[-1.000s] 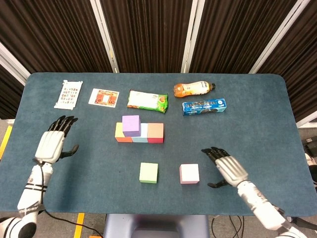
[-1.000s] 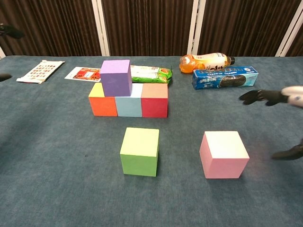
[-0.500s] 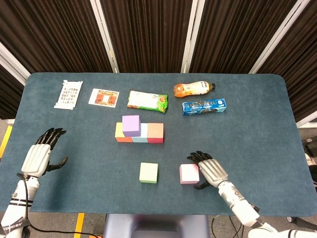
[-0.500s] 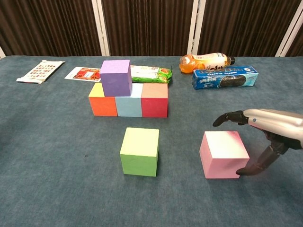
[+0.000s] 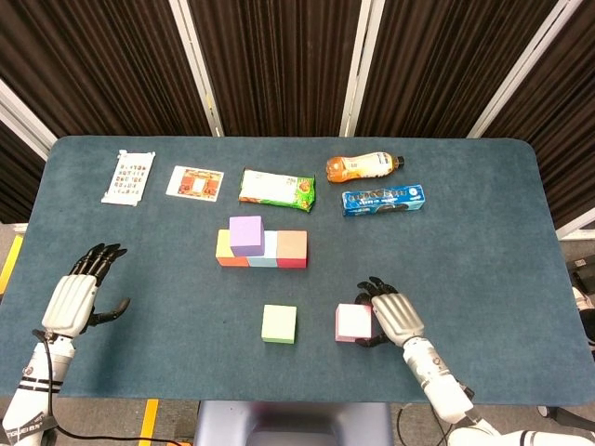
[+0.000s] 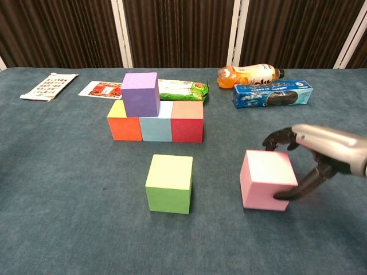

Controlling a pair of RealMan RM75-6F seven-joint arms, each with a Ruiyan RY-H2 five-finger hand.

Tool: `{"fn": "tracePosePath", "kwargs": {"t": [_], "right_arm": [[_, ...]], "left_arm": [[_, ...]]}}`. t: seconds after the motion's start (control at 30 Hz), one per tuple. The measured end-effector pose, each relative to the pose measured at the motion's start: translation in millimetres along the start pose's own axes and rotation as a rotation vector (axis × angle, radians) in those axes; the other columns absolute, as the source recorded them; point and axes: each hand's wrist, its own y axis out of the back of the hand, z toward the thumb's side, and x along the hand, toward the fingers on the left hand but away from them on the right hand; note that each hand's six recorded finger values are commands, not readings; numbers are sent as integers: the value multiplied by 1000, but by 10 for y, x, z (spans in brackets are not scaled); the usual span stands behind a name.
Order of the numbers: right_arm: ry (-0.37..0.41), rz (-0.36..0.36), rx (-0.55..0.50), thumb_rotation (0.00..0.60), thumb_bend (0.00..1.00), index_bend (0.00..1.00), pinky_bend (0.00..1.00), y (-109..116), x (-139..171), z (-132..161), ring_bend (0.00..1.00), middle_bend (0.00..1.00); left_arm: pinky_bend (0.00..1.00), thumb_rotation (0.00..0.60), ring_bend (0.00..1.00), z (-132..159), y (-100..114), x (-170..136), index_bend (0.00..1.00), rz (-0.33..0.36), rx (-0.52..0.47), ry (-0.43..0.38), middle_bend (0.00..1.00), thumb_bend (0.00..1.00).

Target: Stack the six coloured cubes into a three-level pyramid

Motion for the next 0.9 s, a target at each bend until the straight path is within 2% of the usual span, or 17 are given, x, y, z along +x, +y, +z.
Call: {"fn": "tracePosePath", "kwargs": {"t": [0.13,0.27,0.37,0.47,0.67,0.9], "right_arm": [[30,-44,-13,600,271,607,299,307,-40,61,171,260],[86,-106,-2,600,271,604,291,792,-181,228,167,260],[122,-122,-2,600,271,601,280,1088,-332,393,163,260],[138,-117,-4,600,271,598,273,1281,-496,532,160,260],[120,-94,9,600,271,586,253,1488,-901,717,158,260],[86,-69,35,600,272,568,234,1517,-1272,836,154,260]], "left_arm": [[141,600,28,-22,6,-7,149,6,-3,9,93,306],[141,600,28,-53,16,-23,149,20,8,22,92,305],[141,600,29,-71,20,-36,149,28,13,31,93,306],[140,600,28,-91,21,-49,149,32,13,37,93,306],[141,600,28,-148,9,-62,149,33,0,55,92,305],[140,600,29,-201,-7,-74,149,29,-11,71,92,305]]}}
